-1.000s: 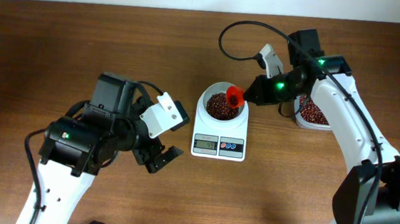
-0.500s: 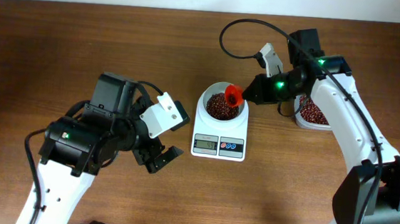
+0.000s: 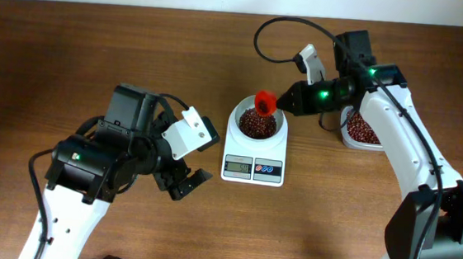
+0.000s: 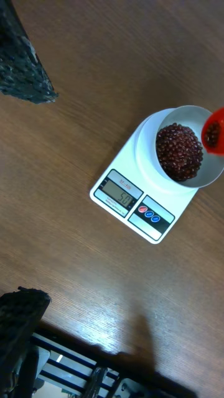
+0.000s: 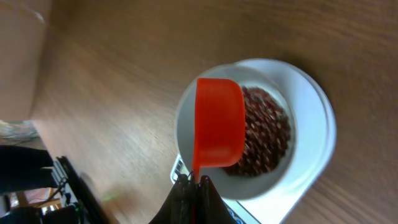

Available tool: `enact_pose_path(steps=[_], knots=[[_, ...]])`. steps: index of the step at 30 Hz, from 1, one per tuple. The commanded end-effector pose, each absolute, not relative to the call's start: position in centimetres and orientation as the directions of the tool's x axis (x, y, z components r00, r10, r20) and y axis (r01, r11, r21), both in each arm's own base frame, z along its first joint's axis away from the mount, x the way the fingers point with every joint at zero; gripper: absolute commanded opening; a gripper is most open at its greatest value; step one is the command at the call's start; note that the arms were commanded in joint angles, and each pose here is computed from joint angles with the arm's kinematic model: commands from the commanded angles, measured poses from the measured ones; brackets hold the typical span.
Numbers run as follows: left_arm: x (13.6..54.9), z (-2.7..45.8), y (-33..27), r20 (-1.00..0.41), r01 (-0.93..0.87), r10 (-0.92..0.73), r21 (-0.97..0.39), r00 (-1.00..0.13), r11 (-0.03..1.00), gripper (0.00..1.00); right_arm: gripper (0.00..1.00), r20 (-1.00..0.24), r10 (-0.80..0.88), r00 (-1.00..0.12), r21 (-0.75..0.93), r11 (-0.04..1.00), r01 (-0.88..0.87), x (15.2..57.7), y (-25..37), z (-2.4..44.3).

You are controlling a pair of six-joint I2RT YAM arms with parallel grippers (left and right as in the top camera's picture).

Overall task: Scoop and weigh 50g on scale
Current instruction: 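Lift the scoop with the right gripper and carry it right, away from the bowl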

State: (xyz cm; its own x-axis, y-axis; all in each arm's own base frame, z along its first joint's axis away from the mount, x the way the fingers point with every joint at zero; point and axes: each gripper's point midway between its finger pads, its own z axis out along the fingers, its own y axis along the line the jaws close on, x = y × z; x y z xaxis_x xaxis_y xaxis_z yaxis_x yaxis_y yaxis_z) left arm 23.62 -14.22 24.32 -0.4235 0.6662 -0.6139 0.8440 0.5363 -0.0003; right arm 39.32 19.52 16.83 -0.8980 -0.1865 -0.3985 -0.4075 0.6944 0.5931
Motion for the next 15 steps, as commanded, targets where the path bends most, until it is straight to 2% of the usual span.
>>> enact_pose_path(steps=[1,6,15], knots=[[23.8,25.0,-14.4,-0.631,0.852,0.665,0.012,-0.401,0.524,0.99,0.04,-0.437,-0.184,-0.881,0.634,0.632,-0.446,39.5,20.7,18.5],[23.8,25.0,-14.4,-0.631,0.852,0.665,0.012,-0.401,0.524,0.99,0.04,-0.48,-0.122,-0.869,0.703,0.539,-0.464,40.5,20.5,20.7],[23.8,25.0,-14.4,-0.631,0.852,0.665,0.012,-0.401,0.524,0.99,0.04,-0.463,0.01,-0.886,0.715,0.595,-0.367,42.7,13.9,20.6]])
